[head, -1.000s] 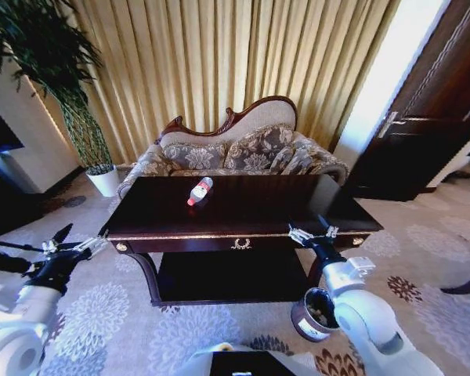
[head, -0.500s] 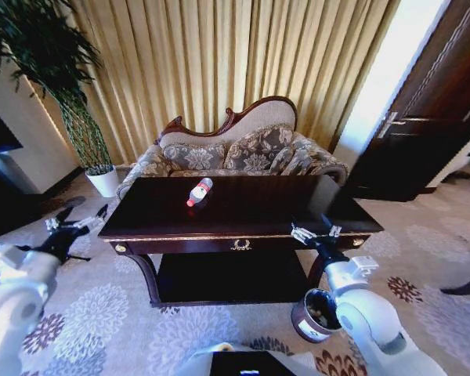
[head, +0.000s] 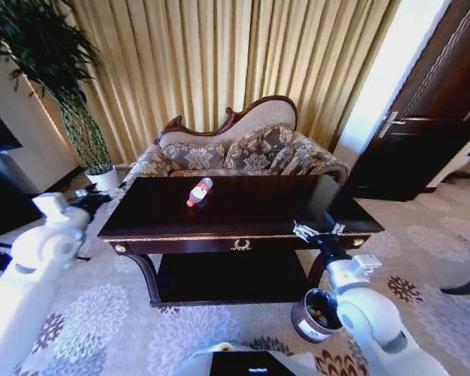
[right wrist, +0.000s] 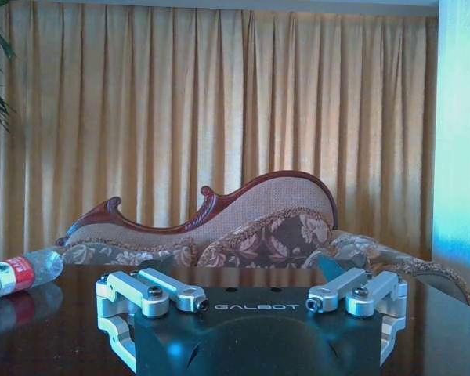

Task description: Move to the front of the table and place the trash on the table into the trash bin.

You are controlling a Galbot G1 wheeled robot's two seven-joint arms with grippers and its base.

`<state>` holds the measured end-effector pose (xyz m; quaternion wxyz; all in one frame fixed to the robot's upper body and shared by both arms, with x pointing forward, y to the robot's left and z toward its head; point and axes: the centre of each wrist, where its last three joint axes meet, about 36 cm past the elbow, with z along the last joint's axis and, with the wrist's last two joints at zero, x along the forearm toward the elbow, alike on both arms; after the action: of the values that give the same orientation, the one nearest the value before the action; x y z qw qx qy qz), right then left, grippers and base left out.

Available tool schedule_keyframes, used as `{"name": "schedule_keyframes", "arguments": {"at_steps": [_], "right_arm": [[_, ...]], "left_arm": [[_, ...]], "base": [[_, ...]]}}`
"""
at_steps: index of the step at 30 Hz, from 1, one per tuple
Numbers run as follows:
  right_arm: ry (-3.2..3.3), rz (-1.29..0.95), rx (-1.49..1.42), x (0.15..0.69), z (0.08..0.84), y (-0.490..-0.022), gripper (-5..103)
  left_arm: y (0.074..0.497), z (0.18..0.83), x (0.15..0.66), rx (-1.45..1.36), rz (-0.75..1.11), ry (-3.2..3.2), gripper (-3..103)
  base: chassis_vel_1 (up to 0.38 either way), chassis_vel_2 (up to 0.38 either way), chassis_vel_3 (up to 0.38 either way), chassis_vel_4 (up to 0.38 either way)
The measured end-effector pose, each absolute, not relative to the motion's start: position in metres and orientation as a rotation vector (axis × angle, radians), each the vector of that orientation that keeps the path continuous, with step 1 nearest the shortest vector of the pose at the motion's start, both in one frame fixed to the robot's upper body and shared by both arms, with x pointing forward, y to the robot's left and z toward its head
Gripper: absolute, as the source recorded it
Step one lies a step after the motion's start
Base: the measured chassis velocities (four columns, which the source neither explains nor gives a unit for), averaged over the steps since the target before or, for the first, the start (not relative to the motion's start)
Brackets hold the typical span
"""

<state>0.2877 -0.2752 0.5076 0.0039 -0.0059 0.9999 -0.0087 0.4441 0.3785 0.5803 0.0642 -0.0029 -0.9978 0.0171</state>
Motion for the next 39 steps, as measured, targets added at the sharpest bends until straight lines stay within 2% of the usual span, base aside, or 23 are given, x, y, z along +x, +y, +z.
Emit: {"name": "schedule_keyframes", "arguments": {"at_steps": [21, 26, 39], "right_arm": [[3.159, -0.039, 0.068, 0.314, 0.485, -0.293, 100], [3.154, -0.035, 0.086, 0.317, 0.48, -0.297, 100], [3.164, -0.021, 0.105, 0.319, 0.474, -0.299, 100]], "left_arm": [[0.222, 0.559, 0.549, -0.221, -0.014, -2.85, 100], [0.211, 0.55, 0.554, -0.226, -0.005, -2.778, 100], [0.214, 0.529, 0.565, -0.195, -0.006, -2.654, 100]], "base": [[0.0, 0.0, 0.0, 0.0], [0.0, 0.0, 0.0, 0.0], [0.0, 0.0, 0.0, 0.0]]}}
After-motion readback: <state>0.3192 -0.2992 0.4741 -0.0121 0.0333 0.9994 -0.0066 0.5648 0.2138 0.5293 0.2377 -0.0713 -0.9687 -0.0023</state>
